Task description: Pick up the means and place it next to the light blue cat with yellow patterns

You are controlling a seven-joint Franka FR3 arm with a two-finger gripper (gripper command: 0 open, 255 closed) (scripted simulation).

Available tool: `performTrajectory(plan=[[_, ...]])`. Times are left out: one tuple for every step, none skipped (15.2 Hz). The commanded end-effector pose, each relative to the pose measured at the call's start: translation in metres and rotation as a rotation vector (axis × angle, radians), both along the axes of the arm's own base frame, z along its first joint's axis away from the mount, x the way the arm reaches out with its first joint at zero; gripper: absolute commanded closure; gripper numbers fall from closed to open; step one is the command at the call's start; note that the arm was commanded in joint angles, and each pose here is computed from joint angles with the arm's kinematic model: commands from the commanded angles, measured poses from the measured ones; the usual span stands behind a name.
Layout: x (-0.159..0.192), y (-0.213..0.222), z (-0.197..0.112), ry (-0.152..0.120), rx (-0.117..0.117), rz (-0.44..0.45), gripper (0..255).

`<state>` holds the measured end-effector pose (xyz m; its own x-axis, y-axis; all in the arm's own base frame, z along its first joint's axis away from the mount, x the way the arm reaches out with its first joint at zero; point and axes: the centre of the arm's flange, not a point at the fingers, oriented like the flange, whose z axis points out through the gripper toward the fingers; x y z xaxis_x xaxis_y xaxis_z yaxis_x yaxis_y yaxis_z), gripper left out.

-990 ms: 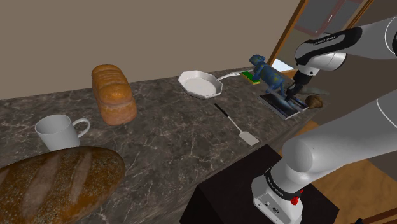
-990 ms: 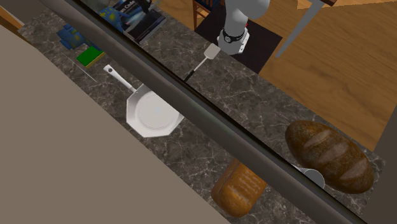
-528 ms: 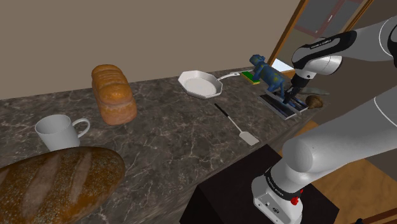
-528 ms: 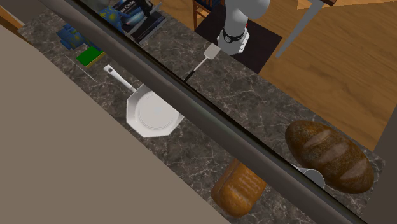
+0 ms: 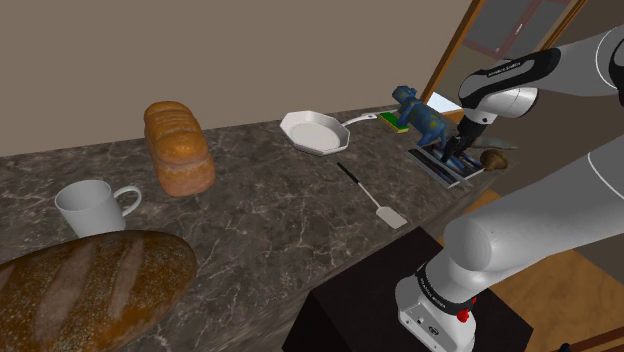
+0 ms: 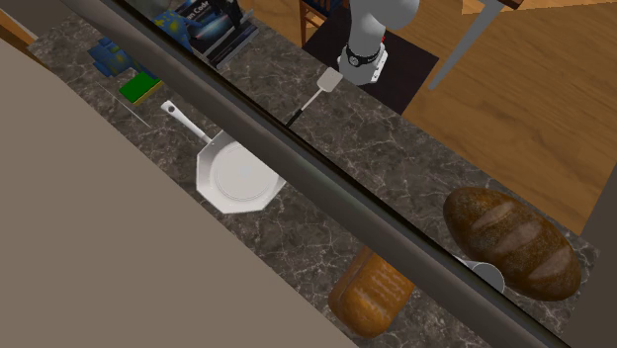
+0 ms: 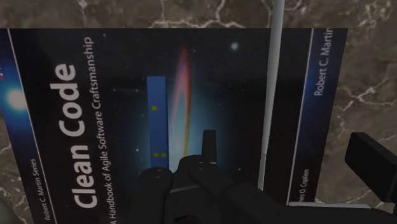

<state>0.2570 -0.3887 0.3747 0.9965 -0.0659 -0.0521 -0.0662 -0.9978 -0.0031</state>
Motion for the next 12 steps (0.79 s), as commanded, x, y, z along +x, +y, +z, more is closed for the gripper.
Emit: performTrajectory(plan=[[0.000, 0.000, 0.000, 0.000, 0.000, 0.000, 0], [0.001, 0.000, 0.013, 0.000, 0.000, 0.000, 0], [0.001, 0.000, 0.026, 0.000, 0.000, 0.000, 0], [0.002, 0.000, 0.040, 0.000, 0.000, 0.000, 0], [0.003, 0.000, 0.050, 0.000, 0.000, 0.000, 0], [0.003, 0.000, 0.050, 0.000, 0.000, 0.000, 0], [0.003, 0.000, 0.050, 0.000, 0.000, 0.000, 0], [0.003, 0.000, 0.050, 0.000, 0.000, 0.000, 0], [0.003, 0.000, 0.050, 0.000, 0.000, 0.000, 0], [0.003, 0.000, 0.050, 0.000, 0.000, 0.000, 0], [0.003, 0.000, 0.050, 0.000, 0.000, 0.000, 0], [0.003, 0.000, 0.050, 0.000, 0.000, 0.000, 0]])
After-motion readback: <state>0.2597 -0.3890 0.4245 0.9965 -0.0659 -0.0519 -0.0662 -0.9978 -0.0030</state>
